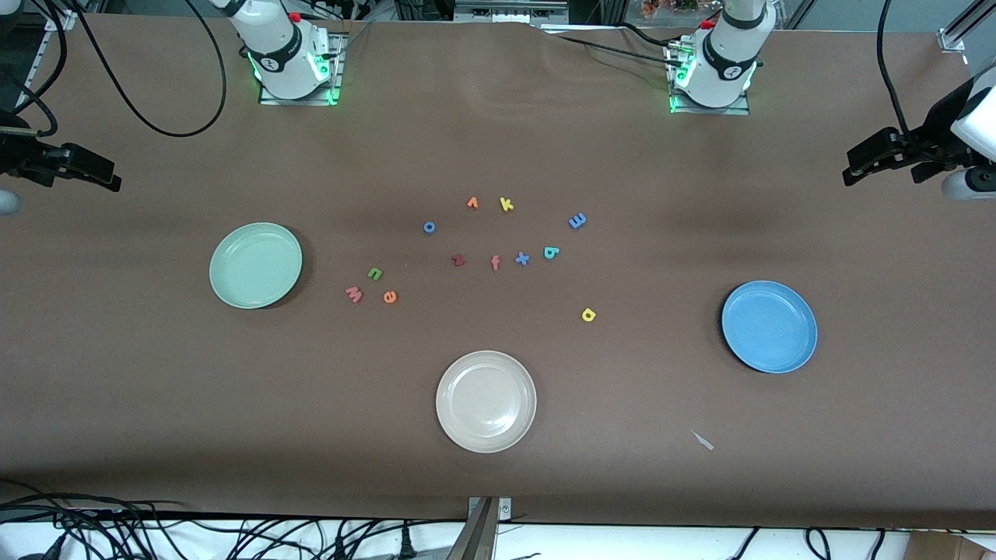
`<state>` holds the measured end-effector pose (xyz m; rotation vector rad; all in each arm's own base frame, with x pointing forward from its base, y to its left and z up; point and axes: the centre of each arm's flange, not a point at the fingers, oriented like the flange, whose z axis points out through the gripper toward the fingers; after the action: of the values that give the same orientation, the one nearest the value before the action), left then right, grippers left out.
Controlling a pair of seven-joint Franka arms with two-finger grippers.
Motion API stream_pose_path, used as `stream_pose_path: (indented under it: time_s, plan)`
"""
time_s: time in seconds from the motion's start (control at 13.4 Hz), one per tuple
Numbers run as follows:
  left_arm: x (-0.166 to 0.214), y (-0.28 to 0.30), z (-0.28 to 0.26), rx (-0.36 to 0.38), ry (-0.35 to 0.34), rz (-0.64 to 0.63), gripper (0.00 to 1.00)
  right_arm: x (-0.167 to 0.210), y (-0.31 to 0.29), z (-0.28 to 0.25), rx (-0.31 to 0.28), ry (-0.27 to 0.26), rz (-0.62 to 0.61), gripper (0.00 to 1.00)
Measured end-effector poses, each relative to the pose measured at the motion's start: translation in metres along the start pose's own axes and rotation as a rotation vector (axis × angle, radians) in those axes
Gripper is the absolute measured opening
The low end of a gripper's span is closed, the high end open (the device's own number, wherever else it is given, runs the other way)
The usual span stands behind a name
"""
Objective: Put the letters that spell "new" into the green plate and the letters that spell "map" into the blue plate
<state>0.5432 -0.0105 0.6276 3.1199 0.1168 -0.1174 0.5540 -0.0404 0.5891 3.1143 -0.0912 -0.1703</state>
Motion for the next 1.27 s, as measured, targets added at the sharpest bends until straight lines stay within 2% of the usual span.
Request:
stream_pose_path:
  time_s: [0.3,1.27]
  plan:
    - [-0.0001,0.0000,0.0003,0.000,-0.001,0.000,1.00,0.0031,0.0013,-0.0027,0.000,0.030,0.002,1.00]
    - [-0.0001,0.0000,0.0006,0.000,-0.002,0.000,1.00,0.0030,0.0020,-0.0026,0.000,0.029,0.004,1.00]
